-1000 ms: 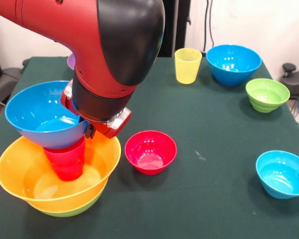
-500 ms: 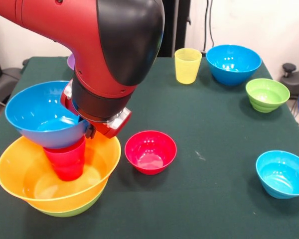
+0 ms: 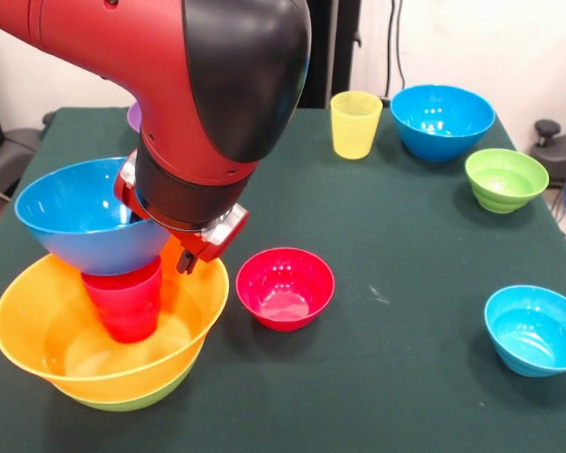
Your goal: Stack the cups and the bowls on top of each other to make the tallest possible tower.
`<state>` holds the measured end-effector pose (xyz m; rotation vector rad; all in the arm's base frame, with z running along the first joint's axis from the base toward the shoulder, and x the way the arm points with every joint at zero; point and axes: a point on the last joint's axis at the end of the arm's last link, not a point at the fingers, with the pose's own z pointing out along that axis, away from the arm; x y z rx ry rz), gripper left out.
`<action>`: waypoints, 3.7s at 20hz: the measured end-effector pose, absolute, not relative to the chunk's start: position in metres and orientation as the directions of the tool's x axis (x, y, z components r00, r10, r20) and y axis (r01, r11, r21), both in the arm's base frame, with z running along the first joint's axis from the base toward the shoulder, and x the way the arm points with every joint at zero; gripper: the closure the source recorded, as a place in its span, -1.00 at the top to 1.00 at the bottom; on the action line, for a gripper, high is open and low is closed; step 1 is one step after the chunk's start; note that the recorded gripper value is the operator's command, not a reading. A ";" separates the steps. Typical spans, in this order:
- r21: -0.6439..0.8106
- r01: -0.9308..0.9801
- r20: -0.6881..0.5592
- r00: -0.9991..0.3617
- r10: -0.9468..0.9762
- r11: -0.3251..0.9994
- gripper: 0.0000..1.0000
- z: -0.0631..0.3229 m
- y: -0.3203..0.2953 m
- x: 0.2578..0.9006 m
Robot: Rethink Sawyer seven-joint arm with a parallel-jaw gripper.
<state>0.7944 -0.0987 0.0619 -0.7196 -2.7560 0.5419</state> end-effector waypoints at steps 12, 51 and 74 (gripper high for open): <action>-0.410 0.420 0.130 -0.852 0.508 0.809 1.00 0.063 -0.099 0.797; -0.421 0.423 0.120 -0.851 0.512 0.802 -1.00 0.069 -0.105 0.810; -0.412 0.441 0.094 -0.850 0.519 0.797 -1.00 0.072 -0.119 0.806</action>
